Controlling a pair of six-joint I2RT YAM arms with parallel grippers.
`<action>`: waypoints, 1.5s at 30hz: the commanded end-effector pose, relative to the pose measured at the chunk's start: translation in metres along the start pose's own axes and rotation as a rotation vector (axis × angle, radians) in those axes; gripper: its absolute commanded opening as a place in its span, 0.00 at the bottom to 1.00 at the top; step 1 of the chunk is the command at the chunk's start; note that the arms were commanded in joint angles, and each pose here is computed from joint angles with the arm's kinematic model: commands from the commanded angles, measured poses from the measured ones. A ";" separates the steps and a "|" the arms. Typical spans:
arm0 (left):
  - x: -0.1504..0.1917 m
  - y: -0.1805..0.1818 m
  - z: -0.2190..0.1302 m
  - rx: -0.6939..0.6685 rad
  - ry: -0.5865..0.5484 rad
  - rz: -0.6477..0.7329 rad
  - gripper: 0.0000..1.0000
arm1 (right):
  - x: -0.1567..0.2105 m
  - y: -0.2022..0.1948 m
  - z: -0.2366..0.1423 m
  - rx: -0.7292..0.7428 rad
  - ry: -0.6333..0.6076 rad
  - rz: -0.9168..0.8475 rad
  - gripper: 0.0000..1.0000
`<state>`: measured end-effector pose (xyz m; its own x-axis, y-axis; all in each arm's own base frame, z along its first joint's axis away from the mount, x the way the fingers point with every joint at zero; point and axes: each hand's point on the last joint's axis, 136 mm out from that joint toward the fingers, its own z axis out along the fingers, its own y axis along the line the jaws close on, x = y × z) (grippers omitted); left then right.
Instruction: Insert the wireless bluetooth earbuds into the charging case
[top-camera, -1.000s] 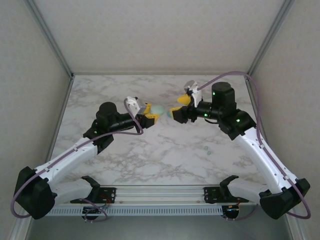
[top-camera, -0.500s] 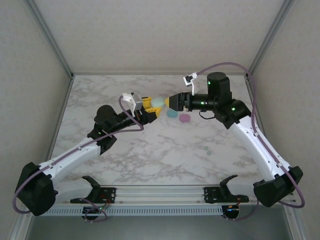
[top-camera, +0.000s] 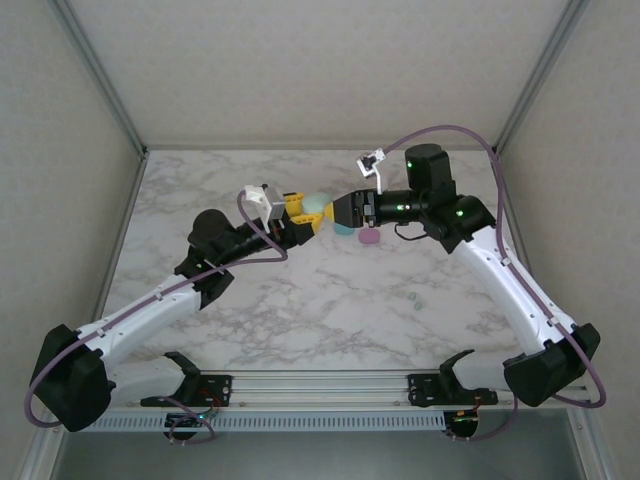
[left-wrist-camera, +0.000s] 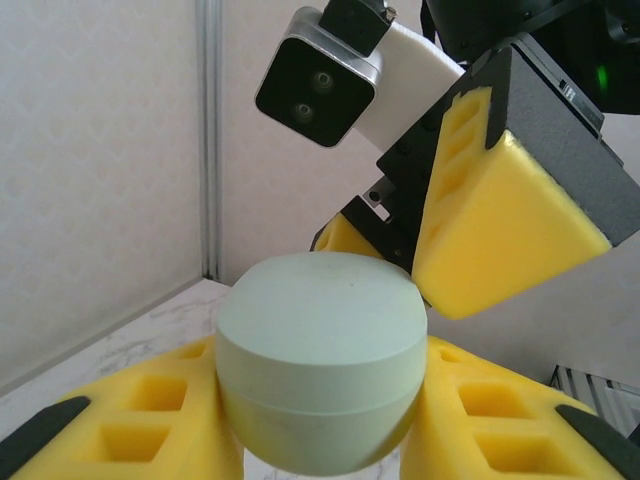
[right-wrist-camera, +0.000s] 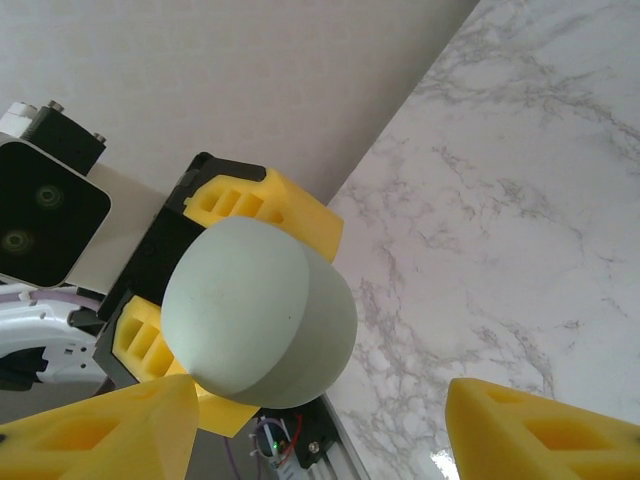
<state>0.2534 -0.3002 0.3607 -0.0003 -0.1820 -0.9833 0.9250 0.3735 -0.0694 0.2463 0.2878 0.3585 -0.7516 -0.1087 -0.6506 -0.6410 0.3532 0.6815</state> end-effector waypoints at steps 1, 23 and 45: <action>-0.023 -0.008 0.002 0.022 -0.050 0.019 0.16 | -0.007 0.000 0.002 0.016 -0.015 -0.035 0.67; -0.021 -0.017 -0.002 0.055 -0.022 0.035 0.15 | -0.048 -0.009 -0.003 0.112 -0.188 -0.057 0.67; -0.019 -0.015 -0.003 0.035 -0.013 0.035 0.16 | -0.051 0.008 -0.020 0.126 -0.209 -0.109 0.73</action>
<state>0.2488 -0.3010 0.3539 -0.0269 -0.1445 -0.9891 0.9266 0.3676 -0.0788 0.2906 0.2790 0.3805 -0.6739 0.0526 -0.7370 -0.6168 0.5090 0.6004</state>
